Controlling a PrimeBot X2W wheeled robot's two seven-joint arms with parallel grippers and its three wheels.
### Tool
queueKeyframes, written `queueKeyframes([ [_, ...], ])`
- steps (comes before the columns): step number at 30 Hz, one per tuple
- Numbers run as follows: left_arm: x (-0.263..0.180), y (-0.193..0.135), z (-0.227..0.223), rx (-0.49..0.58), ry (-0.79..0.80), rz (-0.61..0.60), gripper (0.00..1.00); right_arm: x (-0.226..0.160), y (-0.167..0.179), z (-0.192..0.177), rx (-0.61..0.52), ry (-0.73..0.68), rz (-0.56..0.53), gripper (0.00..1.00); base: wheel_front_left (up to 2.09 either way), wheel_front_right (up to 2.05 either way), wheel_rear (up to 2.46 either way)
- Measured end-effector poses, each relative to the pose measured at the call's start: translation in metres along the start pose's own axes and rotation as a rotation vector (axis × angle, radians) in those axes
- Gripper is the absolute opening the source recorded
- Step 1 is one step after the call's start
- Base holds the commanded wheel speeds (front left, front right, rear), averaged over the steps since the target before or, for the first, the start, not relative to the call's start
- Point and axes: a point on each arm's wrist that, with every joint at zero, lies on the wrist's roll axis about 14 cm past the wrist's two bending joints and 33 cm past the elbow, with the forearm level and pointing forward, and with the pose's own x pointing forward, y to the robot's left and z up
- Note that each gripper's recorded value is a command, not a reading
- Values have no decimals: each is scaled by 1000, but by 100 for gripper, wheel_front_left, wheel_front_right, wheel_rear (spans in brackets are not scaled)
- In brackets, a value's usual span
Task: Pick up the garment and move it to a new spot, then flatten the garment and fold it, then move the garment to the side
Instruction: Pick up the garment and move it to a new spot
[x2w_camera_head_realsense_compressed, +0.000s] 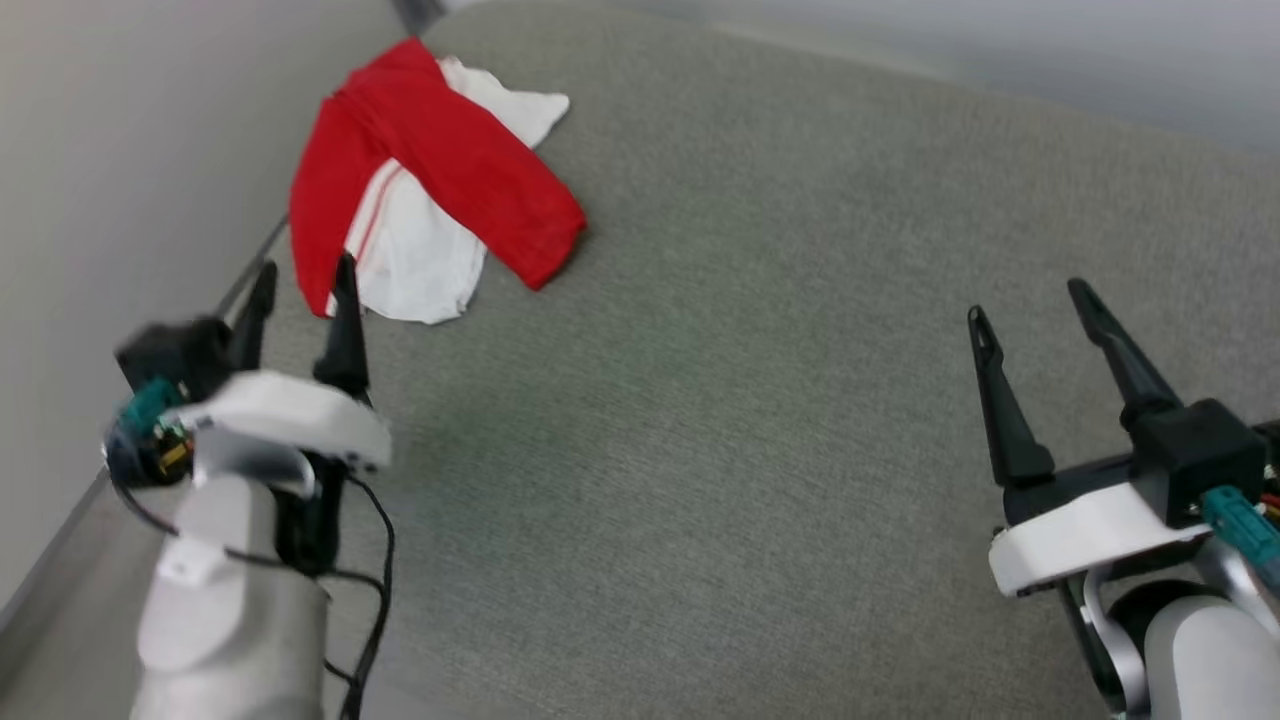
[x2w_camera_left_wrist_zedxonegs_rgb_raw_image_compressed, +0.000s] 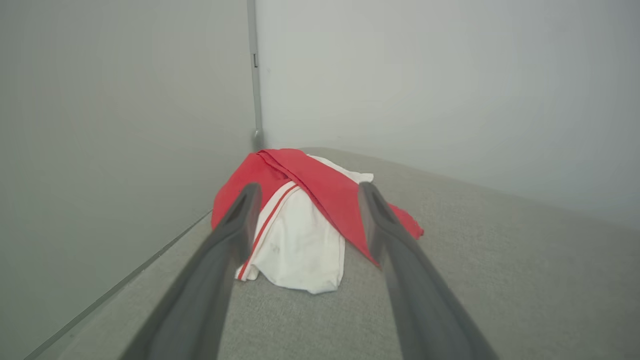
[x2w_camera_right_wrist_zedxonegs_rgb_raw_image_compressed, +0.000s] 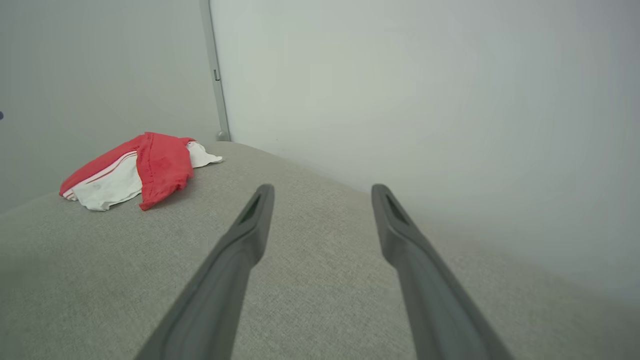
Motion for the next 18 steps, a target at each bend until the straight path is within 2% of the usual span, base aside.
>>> queueKeyframes([
  [5,52,8,-20,52,138,14,100,8,-23,-23,3,35,-43,100,0,0,0],
  [10,97,-1,-45,85,293,-12,100,11,-46,-48,11,67,-93,100,0,0,0],
  [18,127,2,-109,137,661,-24,100,7,-80,-80,3,103,-171,100,0,0,0],
])
